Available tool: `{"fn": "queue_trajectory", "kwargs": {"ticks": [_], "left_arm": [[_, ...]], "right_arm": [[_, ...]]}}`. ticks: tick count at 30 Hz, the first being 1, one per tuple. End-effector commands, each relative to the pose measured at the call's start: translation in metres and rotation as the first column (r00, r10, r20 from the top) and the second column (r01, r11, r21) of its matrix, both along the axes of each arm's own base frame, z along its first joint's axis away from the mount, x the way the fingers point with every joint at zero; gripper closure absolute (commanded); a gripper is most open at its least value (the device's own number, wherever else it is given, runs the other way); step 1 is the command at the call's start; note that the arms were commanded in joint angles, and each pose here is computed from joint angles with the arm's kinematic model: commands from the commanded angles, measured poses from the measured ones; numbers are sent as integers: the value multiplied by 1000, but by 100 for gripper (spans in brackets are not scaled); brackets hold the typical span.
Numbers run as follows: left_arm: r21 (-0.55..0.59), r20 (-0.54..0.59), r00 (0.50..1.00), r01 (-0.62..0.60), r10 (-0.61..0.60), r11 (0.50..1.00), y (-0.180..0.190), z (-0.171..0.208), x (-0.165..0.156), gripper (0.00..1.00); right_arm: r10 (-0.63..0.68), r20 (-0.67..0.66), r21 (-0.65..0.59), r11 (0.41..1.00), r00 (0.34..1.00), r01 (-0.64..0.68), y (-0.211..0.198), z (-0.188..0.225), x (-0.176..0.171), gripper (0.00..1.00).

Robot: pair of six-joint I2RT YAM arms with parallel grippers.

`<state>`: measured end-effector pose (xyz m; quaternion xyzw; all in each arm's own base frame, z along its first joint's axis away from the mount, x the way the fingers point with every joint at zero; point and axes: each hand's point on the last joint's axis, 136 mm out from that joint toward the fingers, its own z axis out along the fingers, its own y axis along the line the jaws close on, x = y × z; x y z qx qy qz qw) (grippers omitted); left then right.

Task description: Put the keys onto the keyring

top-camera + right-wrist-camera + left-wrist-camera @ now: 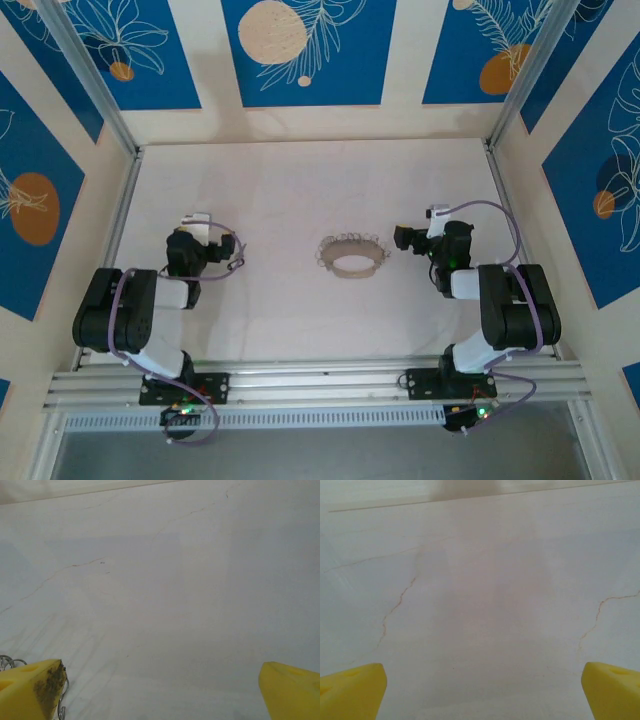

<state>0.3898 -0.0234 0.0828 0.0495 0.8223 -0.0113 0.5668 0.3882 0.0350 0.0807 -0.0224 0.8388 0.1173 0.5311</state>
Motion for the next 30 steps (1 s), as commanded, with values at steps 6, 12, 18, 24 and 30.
{"fn": "queue_trajectory", "kwargs": {"ticks": [6, 12, 18, 24, 30], "left_arm": [[-13, 19, 1000, 5, -5, 1000, 1, 8, 7, 0], [-9, 14, 1000, 3, -3, 1000, 2, 7, 8, 0], [5, 12, 1000, 0, 0, 1000, 0, 7, 8, 1], [11, 13, 1000, 10, -10, 1000, -2, 8, 7, 0], [20, -42, 999, 19, -18, 1000, -5, 22, 13, 0]], "right_arm": [[6, 50, -21, 1000, 999, -5, 0, 13, 7, 1], [8, 50, -20, 1000, 999, -7, 1, 13, 7, 1], [14, 46, -4, 1000, 999, -14, 0, 14, 7, 1], [15, 48, -3, 1000, 999, -14, -1, 14, 6, 1], [18, -45, -5, 1000, 999, -18, 3, 38, 10, 7]]}}
